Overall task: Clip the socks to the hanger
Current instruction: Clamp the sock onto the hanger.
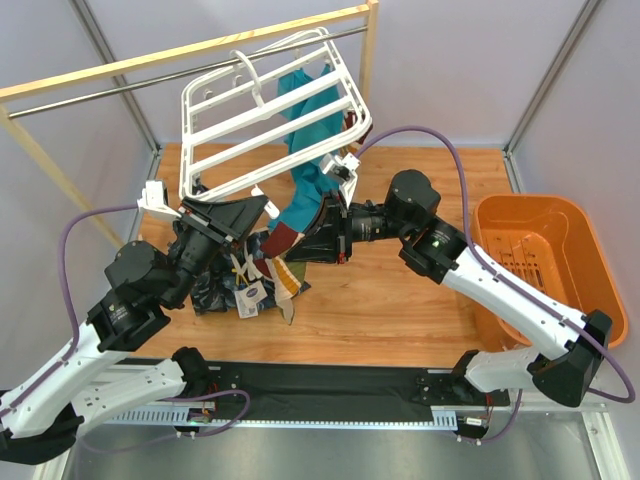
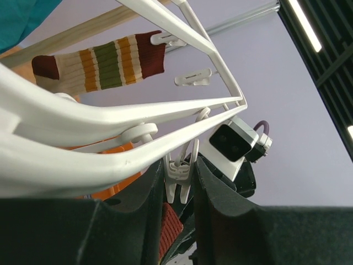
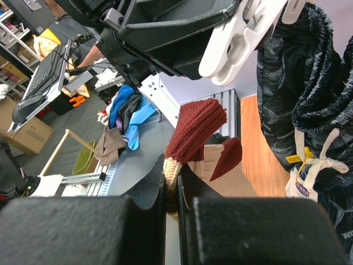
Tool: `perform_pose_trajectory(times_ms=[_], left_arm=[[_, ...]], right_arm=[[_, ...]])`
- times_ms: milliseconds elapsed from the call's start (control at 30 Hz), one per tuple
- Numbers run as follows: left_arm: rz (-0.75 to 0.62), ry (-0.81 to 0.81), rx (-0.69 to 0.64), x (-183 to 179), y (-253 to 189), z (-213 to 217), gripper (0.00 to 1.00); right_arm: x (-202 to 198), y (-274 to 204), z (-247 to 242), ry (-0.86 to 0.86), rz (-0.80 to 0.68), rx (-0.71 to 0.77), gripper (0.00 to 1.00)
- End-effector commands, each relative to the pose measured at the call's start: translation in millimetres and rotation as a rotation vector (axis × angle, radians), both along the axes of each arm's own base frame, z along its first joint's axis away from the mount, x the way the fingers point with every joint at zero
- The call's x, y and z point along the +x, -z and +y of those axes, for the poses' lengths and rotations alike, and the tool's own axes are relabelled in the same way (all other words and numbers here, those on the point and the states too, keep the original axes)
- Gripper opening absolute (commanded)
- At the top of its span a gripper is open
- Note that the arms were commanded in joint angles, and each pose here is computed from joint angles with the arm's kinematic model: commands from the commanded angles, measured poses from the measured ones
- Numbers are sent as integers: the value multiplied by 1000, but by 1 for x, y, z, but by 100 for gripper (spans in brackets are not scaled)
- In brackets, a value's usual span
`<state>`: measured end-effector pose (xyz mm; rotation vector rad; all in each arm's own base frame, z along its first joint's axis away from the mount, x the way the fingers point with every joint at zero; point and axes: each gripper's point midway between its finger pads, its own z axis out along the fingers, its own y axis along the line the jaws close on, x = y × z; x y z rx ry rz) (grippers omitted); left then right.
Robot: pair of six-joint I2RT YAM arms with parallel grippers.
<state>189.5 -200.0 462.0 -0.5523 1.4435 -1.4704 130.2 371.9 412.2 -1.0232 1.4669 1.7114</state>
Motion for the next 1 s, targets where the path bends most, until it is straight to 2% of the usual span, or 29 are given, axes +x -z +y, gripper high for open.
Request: perform_pose_trajectory(times_ms=[0,500,733,967], left_arm=[[-11,92,1,-12,0,-13,0],[-13,93,4,-13,1,-12,0],[-13,90,5,-12,1,-12,0],[-26,83,3,-13,-3,-9,0]], right_arm=[[-1,-32,-1,13,-55,82,0],[18,-48,-10,191,-49,148,0],[13,-54,-12,170,-41,176,0],[12,-33,-11,163,-17,136,0]])
